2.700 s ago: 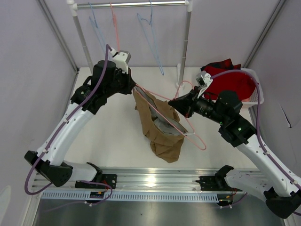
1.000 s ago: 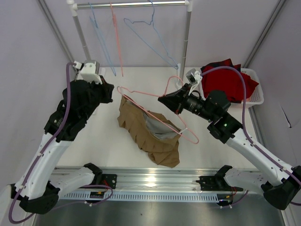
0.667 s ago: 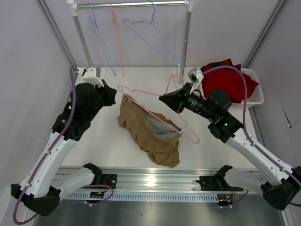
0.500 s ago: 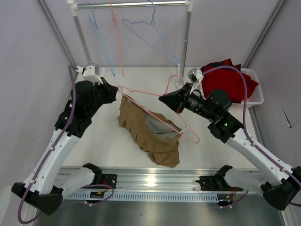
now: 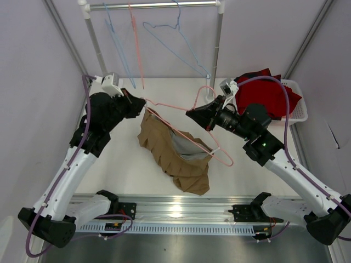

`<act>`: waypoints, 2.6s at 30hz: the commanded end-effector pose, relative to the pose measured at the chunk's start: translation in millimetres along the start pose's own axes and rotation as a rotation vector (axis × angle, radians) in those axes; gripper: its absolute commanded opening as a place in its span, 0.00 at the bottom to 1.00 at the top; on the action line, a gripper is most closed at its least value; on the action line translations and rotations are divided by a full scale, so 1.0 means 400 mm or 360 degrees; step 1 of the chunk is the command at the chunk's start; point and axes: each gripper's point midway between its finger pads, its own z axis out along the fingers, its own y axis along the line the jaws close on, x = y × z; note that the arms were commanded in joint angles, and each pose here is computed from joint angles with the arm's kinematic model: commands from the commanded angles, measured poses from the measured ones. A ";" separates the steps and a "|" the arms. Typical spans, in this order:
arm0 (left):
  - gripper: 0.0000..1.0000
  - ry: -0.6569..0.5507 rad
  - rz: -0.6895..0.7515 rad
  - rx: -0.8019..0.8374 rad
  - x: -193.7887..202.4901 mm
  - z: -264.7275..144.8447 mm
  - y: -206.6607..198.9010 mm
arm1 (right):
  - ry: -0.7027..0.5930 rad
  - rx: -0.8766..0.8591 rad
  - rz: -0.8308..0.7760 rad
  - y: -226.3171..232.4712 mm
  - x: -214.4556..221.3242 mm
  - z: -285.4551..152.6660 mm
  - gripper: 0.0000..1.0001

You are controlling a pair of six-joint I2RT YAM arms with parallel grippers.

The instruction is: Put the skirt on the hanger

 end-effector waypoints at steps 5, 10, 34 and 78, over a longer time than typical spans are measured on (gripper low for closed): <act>0.00 0.0066 -0.0057 0.0316 0.027 0.011 -0.078 | -0.0258 -0.0178 -0.0100 0.090 -0.158 0.000 0.00; 0.00 0.0142 -0.0043 0.0444 0.047 -0.006 -0.112 | -0.0239 -0.0185 -0.0098 0.084 -0.155 0.019 0.00; 0.41 -0.0051 0.0653 0.0751 -0.167 -0.290 -0.289 | -0.0185 -0.0274 -0.0162 0.123 -0.185 0.024 0.00; 0.06 0.0533 0.0808 0.1785 0.076 -0.237 -0.427 | -0.0103 -0.0422 -0.0146 0.151 -0.164 0.039 0.00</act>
